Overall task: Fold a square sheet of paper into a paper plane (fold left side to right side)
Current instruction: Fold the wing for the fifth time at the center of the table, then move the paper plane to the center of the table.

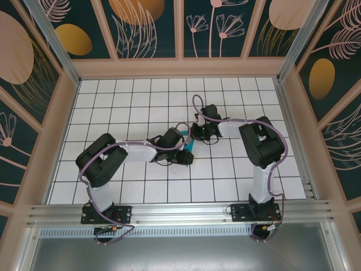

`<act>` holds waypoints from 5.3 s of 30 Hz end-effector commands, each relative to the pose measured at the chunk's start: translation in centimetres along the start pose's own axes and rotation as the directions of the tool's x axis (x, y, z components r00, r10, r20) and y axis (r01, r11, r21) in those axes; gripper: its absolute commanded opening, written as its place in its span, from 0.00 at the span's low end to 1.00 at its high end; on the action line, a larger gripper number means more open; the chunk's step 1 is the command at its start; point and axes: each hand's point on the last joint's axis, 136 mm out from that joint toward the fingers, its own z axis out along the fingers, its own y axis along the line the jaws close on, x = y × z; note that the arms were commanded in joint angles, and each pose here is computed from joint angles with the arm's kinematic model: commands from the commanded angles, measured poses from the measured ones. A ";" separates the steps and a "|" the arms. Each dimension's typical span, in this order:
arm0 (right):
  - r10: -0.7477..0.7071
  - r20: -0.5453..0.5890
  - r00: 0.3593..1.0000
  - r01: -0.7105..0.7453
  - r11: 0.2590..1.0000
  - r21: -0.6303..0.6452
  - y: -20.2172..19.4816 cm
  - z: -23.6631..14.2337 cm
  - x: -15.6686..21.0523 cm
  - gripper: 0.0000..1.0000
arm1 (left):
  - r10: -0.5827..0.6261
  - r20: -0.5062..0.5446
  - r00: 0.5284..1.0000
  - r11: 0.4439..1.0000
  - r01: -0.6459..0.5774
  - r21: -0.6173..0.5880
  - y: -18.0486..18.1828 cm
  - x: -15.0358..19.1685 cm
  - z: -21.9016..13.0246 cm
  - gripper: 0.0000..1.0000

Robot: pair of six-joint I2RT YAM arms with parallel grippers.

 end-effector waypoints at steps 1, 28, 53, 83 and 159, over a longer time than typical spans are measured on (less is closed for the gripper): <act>0.056 -0.046 0.997 -0.049 0.989 0.139 -4.2 2.1 2.0 0.10 | -0.061 -0.235 0.970 0.998 0.054 -0.036 1.2 7.1 -0.1 0.25; 0.056 -0.045 0.997 -0.049 0.988 0.144 -4.4 2.1 2.0 0.10 | -0.041 -0.254 0.966 0.999 0.038 -0.016 0.3 8.8 -1.0 0.25; 0.041 -0.048 0.998 -0.034 0.991 0.132 -3.8 2.0 1.6 0.10 | 0.017 -0.049 0.999 0.996 -0.013 0.087 -2.1 -2.5 -1.9 0.22; -0.018 0.011 1.000 0.017 0.999 0.033 -0.3 0.3 -1.1 0.16 | 0.005 -0.099 0.995 0.992 0.007 0.128 -3.9 2.0 -2.5 0.23; -0.051 0.078 0.996 0.023 0.944 0.330 -0.8 -8.8 2.1 0.38 | 0.000 0.749 0.662 0.903 0.321 -0.284 4.0 -9.0 -23.7 0.51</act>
